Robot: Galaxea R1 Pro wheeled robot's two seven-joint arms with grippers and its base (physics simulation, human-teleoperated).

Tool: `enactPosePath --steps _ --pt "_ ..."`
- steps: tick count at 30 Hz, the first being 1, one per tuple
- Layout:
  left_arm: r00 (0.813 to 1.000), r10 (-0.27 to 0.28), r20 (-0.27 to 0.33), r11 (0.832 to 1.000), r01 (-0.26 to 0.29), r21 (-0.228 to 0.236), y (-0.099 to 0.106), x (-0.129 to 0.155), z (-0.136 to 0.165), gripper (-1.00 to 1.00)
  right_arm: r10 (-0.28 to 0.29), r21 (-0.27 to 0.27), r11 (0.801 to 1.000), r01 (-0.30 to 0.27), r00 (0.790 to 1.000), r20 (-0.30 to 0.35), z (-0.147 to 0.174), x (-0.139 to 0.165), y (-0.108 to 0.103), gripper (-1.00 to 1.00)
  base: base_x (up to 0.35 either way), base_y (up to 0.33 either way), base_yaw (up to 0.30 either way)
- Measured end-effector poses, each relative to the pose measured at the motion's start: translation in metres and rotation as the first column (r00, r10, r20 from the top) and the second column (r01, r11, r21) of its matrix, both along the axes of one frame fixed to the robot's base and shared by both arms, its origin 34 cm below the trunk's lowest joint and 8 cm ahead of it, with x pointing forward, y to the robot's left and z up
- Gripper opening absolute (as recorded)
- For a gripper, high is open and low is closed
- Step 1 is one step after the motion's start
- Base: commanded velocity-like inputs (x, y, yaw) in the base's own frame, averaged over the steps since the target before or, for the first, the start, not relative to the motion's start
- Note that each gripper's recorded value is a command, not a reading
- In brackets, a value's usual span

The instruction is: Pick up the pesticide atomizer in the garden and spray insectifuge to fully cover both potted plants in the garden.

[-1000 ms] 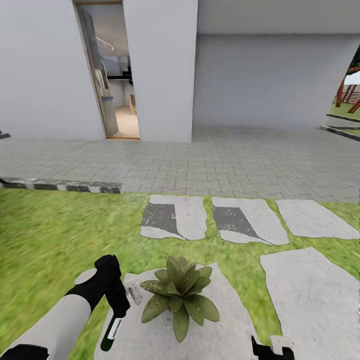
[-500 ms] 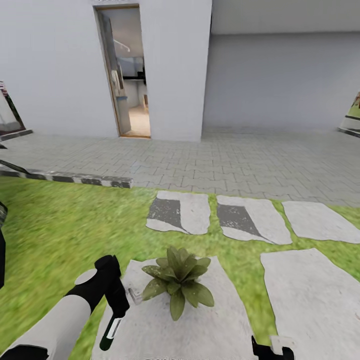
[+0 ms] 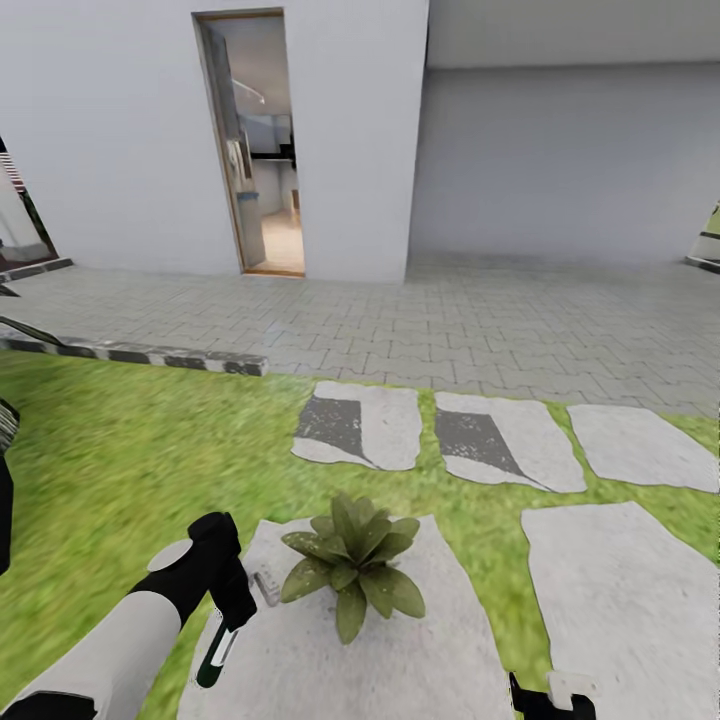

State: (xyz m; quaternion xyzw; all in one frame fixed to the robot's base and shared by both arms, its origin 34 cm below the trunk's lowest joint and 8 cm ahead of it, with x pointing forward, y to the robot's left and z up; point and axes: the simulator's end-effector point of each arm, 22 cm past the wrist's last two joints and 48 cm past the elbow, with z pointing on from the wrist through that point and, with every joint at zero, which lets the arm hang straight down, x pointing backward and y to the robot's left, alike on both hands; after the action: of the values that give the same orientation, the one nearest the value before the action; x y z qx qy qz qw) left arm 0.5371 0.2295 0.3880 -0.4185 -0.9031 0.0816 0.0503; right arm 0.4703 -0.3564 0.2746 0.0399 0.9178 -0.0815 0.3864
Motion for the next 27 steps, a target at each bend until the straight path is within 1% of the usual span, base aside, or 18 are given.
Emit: enactPosePath --steps 5,11,17,23,25,27 --pt "1.0 0.001 0.0 1.0 -0.001 -0.001 0.0 0.0 0.0 -1.0 0.0 0.001 1.0 0.0 1.0 0.0 0.0 0.0 0.001 1.0 0.021 -0.266 0.017" --pt "1.0 0.002 -0.001 1.0 -0.002 0.002 0.002 0.0 0.0 -1.0 0.0 0.002 1.0 0.0 1.0 -0.001 0.0 0.0 0.002 1.0 0.091 -0.228 0.232" --pt "1.0 0.013 -0.003 1.0 -0.013 0.016 0.012 -0.001 -0.001 -1.0 0.0 0.002 1.0 0.0 1.0 -0.001 -0.001 0.0 0.002 1.0 0.051 -0.02 0.276" --pt "1.0 0.014 -0.003 1.0 -0.014 0.012 0.011 -0.001 -0.001 -1.0 0.0 0.002 1.0 0.0 1.0 -0.001 0.0 0.0 0.002 1.0 0.012 -0.003 0.277" --pt "1.0 0.014 -0.002 1.0 -0.014 0.011 0.01 0.0 0.0 -1.0 0.001 0.002 1.0 -0.001 1.0 -0.001 0.0 0.0 0.002 1.0 0.159 -0.093 0.228" --pt "1.0 0.014 -0.002 1.0 -0.014 0.011 0.01 0.0 0.0 -1.0 0.001 0.002 1.0 -0.001 1.0 -0.001 0.0 0.0 0.002 1.0 0.217 -0.149 0.065"
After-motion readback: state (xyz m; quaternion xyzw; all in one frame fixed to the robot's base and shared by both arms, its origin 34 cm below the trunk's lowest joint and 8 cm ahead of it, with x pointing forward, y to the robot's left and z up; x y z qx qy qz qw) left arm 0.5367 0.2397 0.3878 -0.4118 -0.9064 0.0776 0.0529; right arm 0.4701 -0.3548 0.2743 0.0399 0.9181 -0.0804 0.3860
